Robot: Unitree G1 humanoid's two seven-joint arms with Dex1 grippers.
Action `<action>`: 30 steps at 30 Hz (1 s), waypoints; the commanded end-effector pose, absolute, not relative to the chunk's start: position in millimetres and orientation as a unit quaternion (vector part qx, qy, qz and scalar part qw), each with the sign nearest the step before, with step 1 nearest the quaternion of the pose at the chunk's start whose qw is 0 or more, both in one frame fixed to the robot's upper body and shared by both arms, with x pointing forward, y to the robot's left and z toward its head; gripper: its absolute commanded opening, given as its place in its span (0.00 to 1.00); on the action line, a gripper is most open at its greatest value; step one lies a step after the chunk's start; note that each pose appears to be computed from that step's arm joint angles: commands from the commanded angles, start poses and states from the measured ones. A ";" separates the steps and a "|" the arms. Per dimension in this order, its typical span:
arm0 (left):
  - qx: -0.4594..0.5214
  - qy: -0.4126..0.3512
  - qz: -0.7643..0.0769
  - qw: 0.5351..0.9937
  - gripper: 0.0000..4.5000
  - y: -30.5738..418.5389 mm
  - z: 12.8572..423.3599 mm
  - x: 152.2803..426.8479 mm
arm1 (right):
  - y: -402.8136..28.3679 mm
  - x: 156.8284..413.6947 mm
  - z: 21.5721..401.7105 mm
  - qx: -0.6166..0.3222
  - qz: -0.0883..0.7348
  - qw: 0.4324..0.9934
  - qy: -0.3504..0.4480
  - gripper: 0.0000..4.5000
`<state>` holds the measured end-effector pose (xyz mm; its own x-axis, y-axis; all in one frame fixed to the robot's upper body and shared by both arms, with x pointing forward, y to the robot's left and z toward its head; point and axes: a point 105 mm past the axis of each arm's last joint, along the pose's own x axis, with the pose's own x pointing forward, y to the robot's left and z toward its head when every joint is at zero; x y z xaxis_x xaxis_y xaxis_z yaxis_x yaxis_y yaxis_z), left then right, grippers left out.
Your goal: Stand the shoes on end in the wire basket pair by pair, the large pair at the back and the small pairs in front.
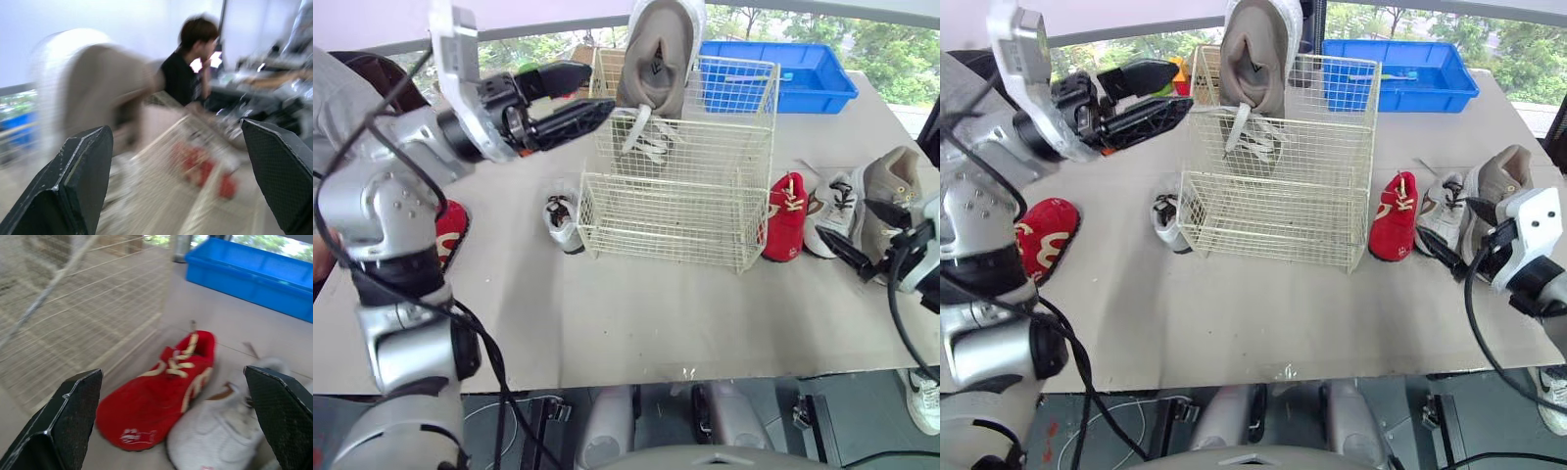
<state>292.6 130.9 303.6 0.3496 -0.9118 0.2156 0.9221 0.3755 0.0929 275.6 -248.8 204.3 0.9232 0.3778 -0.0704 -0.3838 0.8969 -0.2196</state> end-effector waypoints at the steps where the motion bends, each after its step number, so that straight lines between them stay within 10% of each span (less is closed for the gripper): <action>1: -0.033 -0.110 -0.584 0.804 0.99 108.4 291.8 264.0 | -281.9 283.7 208.3 -0.148 0.126 0.980 0.038 1.00; 25: -0.053 -0.056 -0.604 0.793 0.99 66.3 230.0 211.5 | -405.5 360.6 153.2 -0.139 -0.039 0.927 0.347 1.00; 30: -0.044 -0.059 -0.616 0.785 1.00 64.2 233.0 201.8 | -401.0 365.3 139.0 -0.135 -0.032 0.919 0.368 0.54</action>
